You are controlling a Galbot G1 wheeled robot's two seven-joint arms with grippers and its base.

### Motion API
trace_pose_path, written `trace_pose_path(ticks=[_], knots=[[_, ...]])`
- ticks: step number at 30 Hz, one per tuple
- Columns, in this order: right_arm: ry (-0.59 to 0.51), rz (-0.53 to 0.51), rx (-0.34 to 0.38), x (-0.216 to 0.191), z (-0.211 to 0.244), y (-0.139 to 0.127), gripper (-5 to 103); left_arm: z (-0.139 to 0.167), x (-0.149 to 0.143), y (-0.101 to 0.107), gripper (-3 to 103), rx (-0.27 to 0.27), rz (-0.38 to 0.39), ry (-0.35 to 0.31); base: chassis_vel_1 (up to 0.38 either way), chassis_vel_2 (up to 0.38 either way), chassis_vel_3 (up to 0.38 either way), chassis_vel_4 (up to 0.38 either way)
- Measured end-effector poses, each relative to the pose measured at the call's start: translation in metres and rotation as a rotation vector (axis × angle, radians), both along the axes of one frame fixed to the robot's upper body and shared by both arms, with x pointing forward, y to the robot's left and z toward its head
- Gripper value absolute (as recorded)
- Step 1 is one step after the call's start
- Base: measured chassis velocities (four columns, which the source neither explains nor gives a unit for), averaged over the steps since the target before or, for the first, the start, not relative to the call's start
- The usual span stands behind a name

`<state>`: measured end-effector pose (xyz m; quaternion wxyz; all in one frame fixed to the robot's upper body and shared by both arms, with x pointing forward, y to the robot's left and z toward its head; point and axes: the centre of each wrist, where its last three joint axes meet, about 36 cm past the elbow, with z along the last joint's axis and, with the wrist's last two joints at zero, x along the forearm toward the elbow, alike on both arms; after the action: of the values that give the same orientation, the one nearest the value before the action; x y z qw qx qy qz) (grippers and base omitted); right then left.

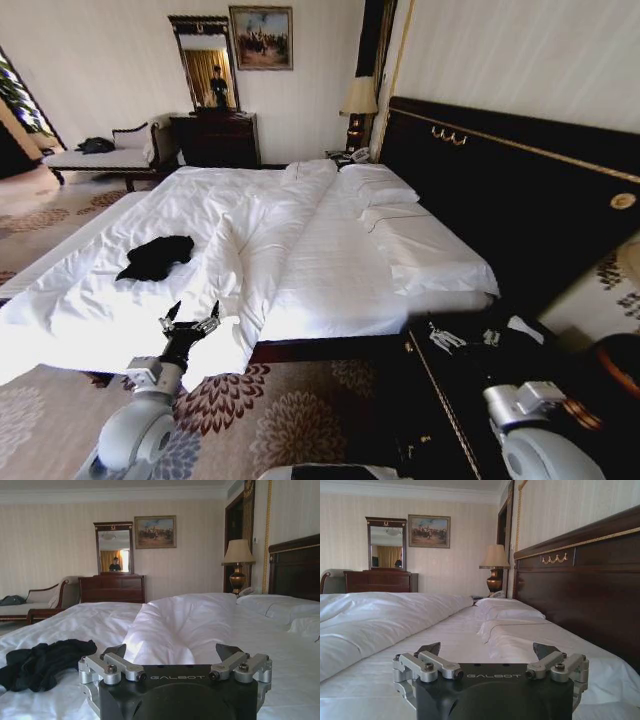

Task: Fold the clothes on the bed.

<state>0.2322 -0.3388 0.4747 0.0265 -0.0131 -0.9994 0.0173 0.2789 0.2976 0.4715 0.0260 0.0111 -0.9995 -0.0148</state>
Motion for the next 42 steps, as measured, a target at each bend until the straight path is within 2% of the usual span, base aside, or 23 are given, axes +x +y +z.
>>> trace_pose_path(ticks=[6, 8, 12, 23, 42], knots=[[-0.002, -0.006, 0.006, 0.001, -0.002, 0.003, 100, 0.005, 0.0, 0.003, 100, 0.012, 0.001, -0.013, -0.076, 0.112, 0.093, -0.102], [-0.003, -0.009, 0.007, 0.001, -0.002, 0.004, 100, 0.013, 0.004, 0.006, 100, 0.018, 0.002, -0.037, -0.084, 0.108, 0.083, -0.111], [-0.008, -0.018, 0.003, 0.001, -0.002, 0.003, 100, 0.021, 0.007, 0.007, 100, 0.008, -0.001, -0.053, -0.084, 0.126, 0.066, -0.112], [-0.009, -0.028, 0.008, 0.0, -0.004, 0.004, 100, 0.014, 0.001, 0.002, 100, 0.012, -0.008, -0.028, -0.095, 0.158, 0.089, -0.158], [0.002, -0.028, 0.001, 0.001, -0.004, 0.004, 100, 0.022, -0.004, -0.003, 100, 0.012, -0.036, -0.05, -0.118, 0.148, 0.118, -0.159]])
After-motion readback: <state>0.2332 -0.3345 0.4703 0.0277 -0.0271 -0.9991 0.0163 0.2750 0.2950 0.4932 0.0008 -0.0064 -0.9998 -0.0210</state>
